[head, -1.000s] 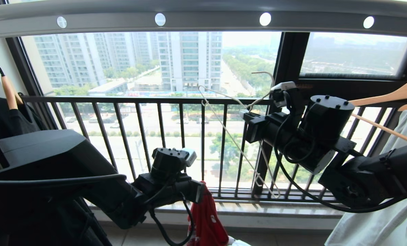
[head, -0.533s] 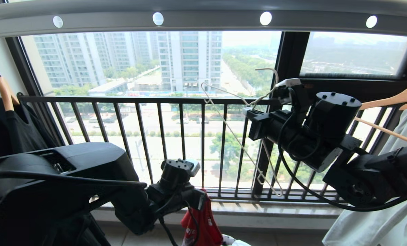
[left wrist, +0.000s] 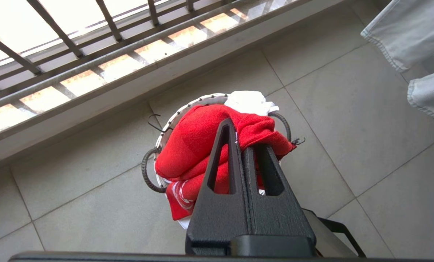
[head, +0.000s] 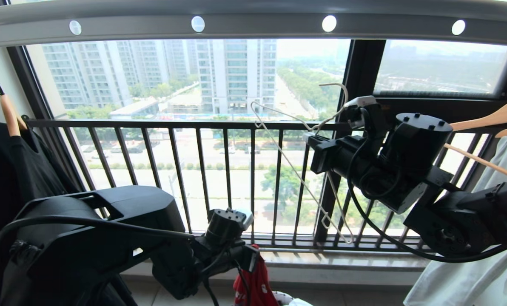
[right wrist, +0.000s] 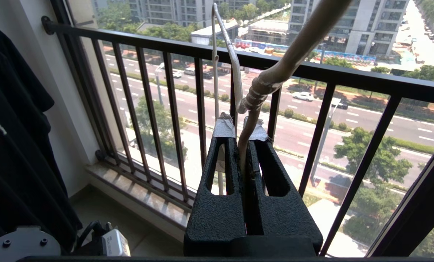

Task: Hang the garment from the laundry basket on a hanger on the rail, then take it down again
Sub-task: Put clothes in the basket

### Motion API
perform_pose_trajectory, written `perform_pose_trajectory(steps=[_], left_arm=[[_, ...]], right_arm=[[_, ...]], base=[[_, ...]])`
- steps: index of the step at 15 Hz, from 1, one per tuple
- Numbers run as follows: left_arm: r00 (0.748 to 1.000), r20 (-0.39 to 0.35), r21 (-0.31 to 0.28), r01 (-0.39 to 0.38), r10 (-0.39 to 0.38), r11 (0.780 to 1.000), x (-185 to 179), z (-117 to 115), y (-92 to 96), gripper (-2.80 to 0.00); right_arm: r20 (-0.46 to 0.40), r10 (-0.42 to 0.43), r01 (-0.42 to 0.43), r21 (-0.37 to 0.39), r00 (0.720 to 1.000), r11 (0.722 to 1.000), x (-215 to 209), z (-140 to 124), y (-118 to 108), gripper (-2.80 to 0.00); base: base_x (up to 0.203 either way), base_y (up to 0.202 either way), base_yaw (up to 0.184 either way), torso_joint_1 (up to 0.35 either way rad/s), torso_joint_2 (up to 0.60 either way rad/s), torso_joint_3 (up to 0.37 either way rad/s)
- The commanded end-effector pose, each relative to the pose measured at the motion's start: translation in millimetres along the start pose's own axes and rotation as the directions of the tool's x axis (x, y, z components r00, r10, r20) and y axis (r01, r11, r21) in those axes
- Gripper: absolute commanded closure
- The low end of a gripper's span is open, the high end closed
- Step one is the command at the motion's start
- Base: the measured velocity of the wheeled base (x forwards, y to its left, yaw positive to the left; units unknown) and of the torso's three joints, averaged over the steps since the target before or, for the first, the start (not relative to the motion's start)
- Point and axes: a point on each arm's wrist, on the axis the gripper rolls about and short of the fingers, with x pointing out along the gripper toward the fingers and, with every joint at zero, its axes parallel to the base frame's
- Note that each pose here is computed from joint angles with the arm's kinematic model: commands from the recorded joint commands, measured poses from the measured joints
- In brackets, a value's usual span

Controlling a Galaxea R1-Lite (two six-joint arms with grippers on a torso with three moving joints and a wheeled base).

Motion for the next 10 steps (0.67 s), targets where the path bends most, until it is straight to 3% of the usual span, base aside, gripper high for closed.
perform_pose_trajectory(steps=[1,8,10], left_arm=[[0.999,0.021,-0.003,-0.024,0.025,1.000,1.5,0.5,0.6,-2.80],[0.999,0.038,0.019,-0.021,0.020,1.000,-2.8,1.0,-0.8,-2.80],[0.998,0.065,0.025,-0.018,0.016,1.000,-12.5,10.4,-2.9,-2.80]], right_arm=[[0.007,0.000,0.000,0.002,1.000,1.000,0.2,0.7,0.1,0.00],[0.007,-0.008,0.008,0.001,1.000,1.000,0.8,0.9,-2.6,0.00],[0.005,-0.009,0.009,0.001,1.000,1.000,1.0,0.3,-3.1,0.00]], base=[[0.000,0.000,0.000,0.000,0.00,0.000],[0.000,0.000,0.000,0.000,0.00,0.000],[0.000,0.000,0.000,0.000,0.00,0.000]])
